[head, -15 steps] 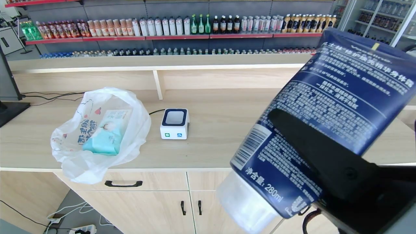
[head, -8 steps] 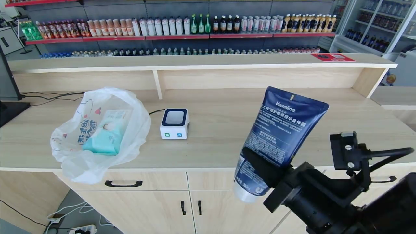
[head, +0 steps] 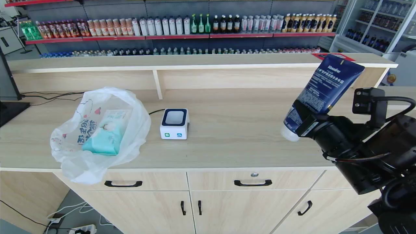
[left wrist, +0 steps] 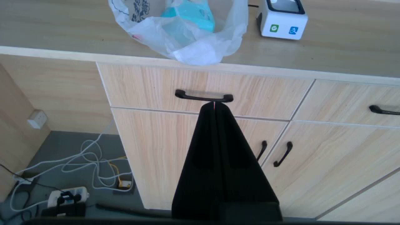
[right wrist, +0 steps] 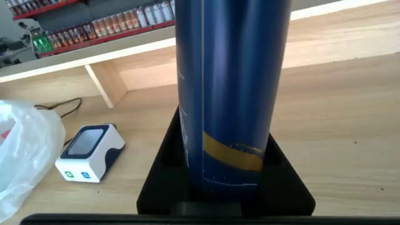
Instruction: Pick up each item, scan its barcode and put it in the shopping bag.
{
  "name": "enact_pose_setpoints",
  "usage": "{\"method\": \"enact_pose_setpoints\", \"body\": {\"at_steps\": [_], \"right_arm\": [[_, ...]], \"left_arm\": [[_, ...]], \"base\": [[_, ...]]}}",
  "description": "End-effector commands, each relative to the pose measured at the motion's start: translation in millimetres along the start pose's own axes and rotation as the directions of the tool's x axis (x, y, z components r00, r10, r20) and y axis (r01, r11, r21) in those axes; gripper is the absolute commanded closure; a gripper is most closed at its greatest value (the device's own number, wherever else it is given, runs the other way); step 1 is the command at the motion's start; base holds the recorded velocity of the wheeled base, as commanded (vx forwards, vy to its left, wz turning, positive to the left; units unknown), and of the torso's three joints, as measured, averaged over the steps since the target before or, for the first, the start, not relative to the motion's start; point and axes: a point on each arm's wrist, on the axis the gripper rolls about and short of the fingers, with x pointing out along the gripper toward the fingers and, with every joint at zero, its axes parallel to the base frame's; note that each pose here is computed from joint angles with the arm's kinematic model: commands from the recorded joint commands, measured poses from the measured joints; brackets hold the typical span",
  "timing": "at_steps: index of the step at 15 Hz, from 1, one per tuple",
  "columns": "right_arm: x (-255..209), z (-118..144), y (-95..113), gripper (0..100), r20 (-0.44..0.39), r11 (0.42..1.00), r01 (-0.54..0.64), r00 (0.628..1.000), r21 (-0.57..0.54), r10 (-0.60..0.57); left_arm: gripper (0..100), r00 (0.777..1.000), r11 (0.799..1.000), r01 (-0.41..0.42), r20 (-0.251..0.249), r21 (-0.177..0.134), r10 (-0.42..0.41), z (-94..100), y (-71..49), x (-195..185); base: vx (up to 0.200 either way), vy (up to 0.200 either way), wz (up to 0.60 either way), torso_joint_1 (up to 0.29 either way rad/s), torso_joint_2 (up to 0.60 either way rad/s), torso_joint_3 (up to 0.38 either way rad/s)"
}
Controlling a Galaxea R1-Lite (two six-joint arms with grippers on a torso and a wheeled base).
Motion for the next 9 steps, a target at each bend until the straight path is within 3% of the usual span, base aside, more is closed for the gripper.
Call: {"method": "enact_pose_setpoints", "body": {"at_steps": [1,5,9], "right_arm": [[4.9,10.0,-17.8,100,0.043,0.998,0.063,0.997,-0.017,-0.062],[5.6,4.3,-18.4,100,0.024,0.998,0.065,0.998,-0.018,-0.065],[3.7,3.0,-19.1,100,0.016,0.998,0.069,0.997,-0.013,-0.069]], "left_arm": [[100,1.000,1.000,-0.001,0.000,-0.001,0.001,0.0,0.0,0.0],[100,1.000,1.000,0.000,0.000,0.002,0.000,0.0,0.0,0.0],[100,1.000,1.000,0.000,0.000,0.001,0.000,0.0,0.0,0.0]], "base": [[-0.200,0.000,0.00,0.007,0.00,-0.002],[-0.200,0.000,0.00,0.013,0.00,-0.004],[0.000,0.000,0.00,0.000,0.00,0.000]]}}
